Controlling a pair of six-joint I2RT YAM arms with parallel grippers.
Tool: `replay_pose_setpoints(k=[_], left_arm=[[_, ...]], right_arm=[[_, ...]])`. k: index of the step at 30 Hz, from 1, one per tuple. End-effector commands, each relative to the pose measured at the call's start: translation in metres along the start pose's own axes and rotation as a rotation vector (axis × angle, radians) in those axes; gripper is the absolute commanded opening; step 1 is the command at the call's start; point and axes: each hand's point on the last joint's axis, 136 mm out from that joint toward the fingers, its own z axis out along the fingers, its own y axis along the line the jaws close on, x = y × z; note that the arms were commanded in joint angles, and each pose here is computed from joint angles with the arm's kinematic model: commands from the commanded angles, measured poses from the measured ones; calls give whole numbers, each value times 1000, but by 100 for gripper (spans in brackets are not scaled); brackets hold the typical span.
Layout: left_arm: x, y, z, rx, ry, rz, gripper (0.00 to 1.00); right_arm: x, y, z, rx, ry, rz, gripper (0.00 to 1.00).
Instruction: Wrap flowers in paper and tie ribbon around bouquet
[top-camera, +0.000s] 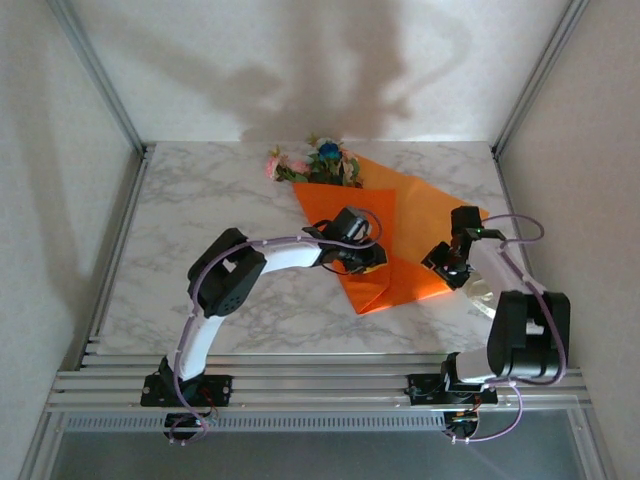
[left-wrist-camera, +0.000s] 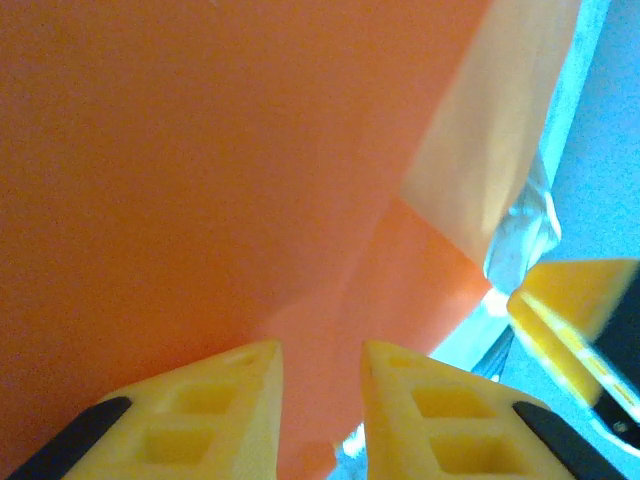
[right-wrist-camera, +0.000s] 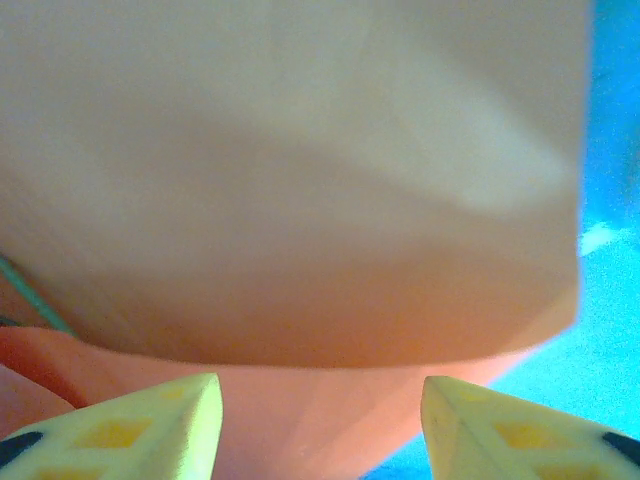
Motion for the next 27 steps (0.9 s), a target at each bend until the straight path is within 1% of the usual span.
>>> replay_pose_setpoints(k=[1, 5, 8, 12, 14, 18, 22, 27], left_arm=[[39, 3, 8, -45, 126, 36, 26], [57, 14, 22, -66, 170, 29, 24], [61, 20, 34, -73, 181, 23, 23], [60, 30, 43, -108, 170, 26, 21], [61, 39, 46, -142, 170, 29, 20], [63, 53, 48, -186, 175, 43, 20], [62, 55, 48, -191, 175, 51, 19], [63, 56, 47, -193, 178, 55, 19]], right_arm=[[2, -28, -17, 104, -66, 7, 58], [21, -42, -7, 104, -42, 58, 61], [29, -35, 8, 22, -33, 63, 61], [21, -23, 18, -64, -72, 32, 62], [18, -18, 22, -80, -73, 13, 61], [18, -22, 34, -61, -53, -2, 58], [22, -23, 41, -68, -36, 0, 49], [24, -25, 42, -80, -47, 19, 49]])
